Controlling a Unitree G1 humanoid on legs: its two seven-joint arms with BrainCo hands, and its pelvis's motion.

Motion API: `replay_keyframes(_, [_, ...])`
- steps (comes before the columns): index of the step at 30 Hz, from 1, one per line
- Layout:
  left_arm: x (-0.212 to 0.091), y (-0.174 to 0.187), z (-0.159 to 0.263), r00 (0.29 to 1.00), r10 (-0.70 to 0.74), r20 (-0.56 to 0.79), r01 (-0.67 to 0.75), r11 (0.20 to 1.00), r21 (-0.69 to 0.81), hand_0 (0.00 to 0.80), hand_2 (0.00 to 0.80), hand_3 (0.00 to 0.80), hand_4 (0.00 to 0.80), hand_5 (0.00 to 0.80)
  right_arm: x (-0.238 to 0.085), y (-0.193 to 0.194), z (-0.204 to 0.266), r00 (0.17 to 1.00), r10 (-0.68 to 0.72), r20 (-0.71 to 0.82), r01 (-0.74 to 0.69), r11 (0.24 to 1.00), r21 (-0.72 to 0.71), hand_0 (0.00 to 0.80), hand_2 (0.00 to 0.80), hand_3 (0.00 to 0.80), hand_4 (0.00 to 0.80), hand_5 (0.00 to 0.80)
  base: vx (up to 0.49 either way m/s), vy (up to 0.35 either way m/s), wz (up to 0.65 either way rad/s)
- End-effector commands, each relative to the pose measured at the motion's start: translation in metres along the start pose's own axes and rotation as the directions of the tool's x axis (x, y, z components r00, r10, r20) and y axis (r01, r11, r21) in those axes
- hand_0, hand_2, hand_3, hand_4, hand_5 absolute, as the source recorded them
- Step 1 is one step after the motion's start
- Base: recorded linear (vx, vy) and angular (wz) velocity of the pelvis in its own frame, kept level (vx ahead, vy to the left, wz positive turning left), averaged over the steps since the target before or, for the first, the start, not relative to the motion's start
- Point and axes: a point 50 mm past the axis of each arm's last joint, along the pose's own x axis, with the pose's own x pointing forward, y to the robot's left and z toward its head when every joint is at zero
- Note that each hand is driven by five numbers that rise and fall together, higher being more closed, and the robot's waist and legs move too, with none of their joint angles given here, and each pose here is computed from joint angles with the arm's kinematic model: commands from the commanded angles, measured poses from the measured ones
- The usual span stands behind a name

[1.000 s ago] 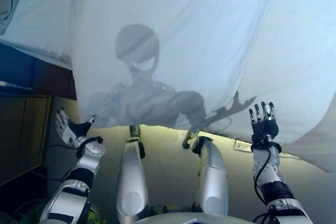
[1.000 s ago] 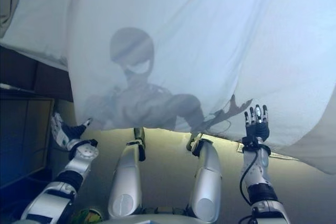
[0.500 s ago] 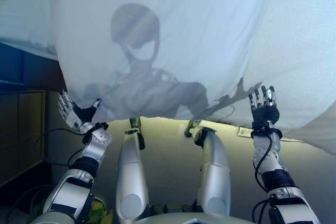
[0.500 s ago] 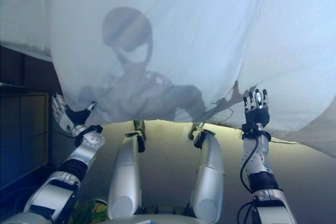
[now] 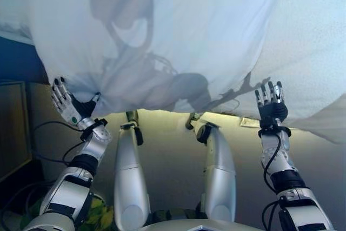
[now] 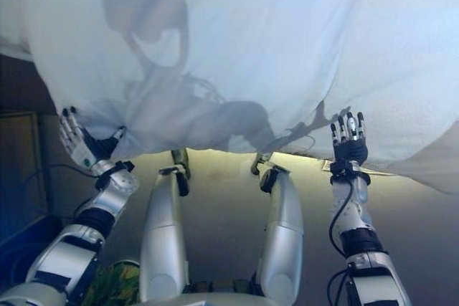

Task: Make the bed neatly

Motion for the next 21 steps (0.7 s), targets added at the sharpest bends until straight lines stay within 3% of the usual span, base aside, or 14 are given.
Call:
replay_keyframes(1, [0.02,0.015,-0.008,0.997,0.073,0.035,-0.076,0.993,0.086,0.0,0.0,0.0,0.0,0.0,0.0,0.003,0.029,0.993,0.065,0.094,-0.065,0.998,-0.003,0.0,0.0,0.0,0.0,0.0,-0.039,0.039,-0.12])
replay_keyframes(14, [0.039,0.028,-0.022,0.995,0.1,0.018,-0.102,0.977,0.185,0.0,0.0,0.0,0.0,0.0,-0.001,0.011,0.028,0.988,0.135,0.071,-0.134,0.991,-0.013,0.0,0.0,0.0,0.0,0.0,-0.029,0.05,-0.17])
replay_keyframes(21, [0.034,0.02,-0.048,0.976,-0.071,-0.203,0.128,0.951,0.281,0.0,0.0,0.0,0.0,0.0,-0.001,0.021,0.022,0.982,0.18,0.055,-0.18,0.984,-0.013,0.0,0.0,0.0,0.0,0.0,-0.008,0.028,-0.19])
